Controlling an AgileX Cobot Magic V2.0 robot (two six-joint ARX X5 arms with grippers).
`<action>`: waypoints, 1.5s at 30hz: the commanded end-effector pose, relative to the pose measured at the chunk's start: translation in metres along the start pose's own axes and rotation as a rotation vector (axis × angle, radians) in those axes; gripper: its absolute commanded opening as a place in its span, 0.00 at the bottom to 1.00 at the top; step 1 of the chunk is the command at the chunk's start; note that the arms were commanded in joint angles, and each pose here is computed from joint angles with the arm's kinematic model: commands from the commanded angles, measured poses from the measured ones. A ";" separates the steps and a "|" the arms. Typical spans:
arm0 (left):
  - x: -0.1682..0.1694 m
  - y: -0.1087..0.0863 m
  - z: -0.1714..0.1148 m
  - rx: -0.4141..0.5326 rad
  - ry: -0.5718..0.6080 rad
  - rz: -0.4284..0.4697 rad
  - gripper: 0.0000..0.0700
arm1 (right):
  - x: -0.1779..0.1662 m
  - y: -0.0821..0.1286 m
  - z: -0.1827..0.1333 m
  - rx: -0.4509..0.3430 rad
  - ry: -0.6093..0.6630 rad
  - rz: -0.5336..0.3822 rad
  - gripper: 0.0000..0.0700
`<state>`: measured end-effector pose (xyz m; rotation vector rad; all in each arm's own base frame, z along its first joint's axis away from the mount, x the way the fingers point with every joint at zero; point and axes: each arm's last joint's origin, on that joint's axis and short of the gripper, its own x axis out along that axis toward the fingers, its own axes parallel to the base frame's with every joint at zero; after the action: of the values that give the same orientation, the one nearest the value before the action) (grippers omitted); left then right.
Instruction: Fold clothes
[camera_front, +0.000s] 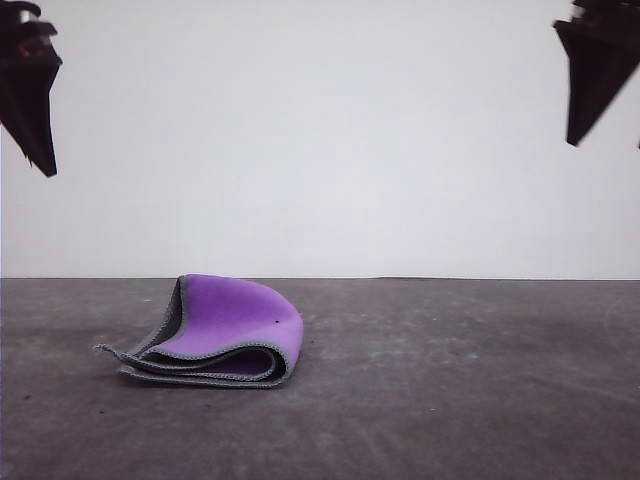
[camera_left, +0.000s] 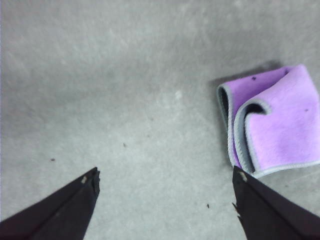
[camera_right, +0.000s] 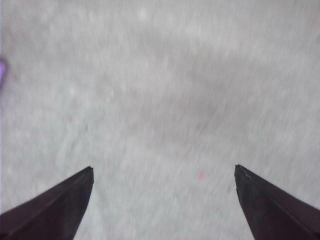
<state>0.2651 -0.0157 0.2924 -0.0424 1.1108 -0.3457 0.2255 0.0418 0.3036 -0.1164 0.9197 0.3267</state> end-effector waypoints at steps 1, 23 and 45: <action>-0.002 0.000 0.003 0.005 -0.021 0.005 0.74 | 0.000 0.001 -0.005 -0.012 -0.028 -0.001 0.81; -0.002 0.000 0.005 0.011 -0.040 0.003 0.01 | 0.008 0.001 -0.024 0.020 -0.168 -0.024 0.02; -0.004 0.000 0.006 0.012 -0.054 0.008 0.01 | 0.008 0.002 -0.022 0.053 -0.187 -0.013 0.02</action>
<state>0.2670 -0.0157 0.2951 -0.0390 1.0696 -0.3439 0.2102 0.0391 0.2821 -0.0558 0.7487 0.2981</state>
